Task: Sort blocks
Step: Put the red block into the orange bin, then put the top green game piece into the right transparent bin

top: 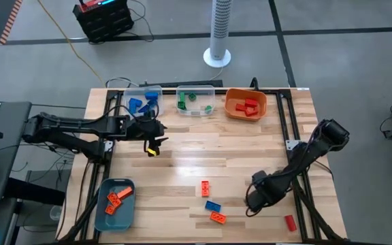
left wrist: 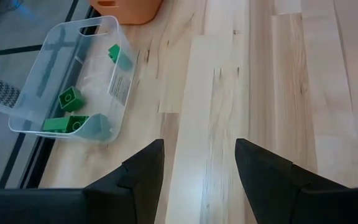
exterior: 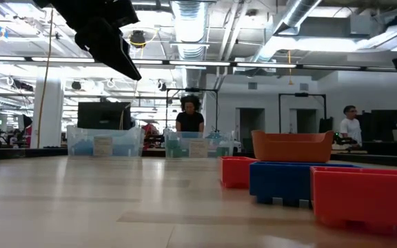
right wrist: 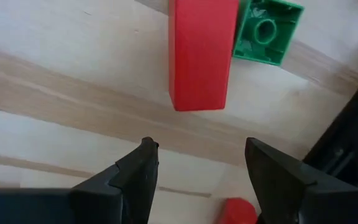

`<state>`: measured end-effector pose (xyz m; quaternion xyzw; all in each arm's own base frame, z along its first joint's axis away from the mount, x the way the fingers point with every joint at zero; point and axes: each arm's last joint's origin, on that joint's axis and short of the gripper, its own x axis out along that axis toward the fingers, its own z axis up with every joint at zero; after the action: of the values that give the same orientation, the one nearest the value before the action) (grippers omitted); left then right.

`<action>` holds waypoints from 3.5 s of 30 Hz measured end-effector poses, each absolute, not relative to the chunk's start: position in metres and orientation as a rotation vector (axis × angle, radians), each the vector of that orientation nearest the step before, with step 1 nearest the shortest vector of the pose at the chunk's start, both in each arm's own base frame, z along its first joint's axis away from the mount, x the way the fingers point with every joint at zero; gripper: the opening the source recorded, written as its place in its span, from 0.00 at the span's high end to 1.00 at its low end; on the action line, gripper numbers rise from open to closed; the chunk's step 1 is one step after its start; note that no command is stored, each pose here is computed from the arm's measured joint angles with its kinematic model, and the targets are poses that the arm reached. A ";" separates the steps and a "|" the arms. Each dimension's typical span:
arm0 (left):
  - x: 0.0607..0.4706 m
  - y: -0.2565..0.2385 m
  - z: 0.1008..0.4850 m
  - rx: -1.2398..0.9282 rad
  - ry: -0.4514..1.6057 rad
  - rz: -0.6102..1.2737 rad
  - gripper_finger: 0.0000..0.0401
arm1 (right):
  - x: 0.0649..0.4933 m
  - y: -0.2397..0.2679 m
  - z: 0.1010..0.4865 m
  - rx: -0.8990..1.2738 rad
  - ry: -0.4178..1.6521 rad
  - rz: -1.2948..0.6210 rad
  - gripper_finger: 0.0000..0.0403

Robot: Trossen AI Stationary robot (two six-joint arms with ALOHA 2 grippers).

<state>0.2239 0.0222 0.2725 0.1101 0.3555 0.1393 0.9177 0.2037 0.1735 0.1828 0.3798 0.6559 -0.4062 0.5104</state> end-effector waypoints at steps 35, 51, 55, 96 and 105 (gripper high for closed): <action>0.223 0.022 0.271 0.219 0.744 0.289 0.52 | 0.220 0.116 0.139 0.845 1.528 -0.869 0.56; 0.225 0.020 0.270 0.225 0.713 0.280 0.52 | 0.239 0.082 0.177 0.610 1.212 -0.812 0.66; 0.226 0.012 0.253 0.232 0.676 0.251 0.52 | 0.250 0.046 0.178 0.544 1.222 -0.800 0.68; 0.220 -0.021 0.235 0.251 0.677 0.119 0.52 | 0.217 -0.138 0.244 0.392 1.110 -0.963 0.38; 0.220 -0.021 0.234 0.250 0.685 0.119 0.52 | 0.220 -0.040 0.238 0.385 1.361 -0.836 0.39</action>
<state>0.2197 -0.0207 0.2342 0.1221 0.3346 0.0583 0.9326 0.2202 -0.0402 0.2383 0.1714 0.6065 -0.3727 0.6811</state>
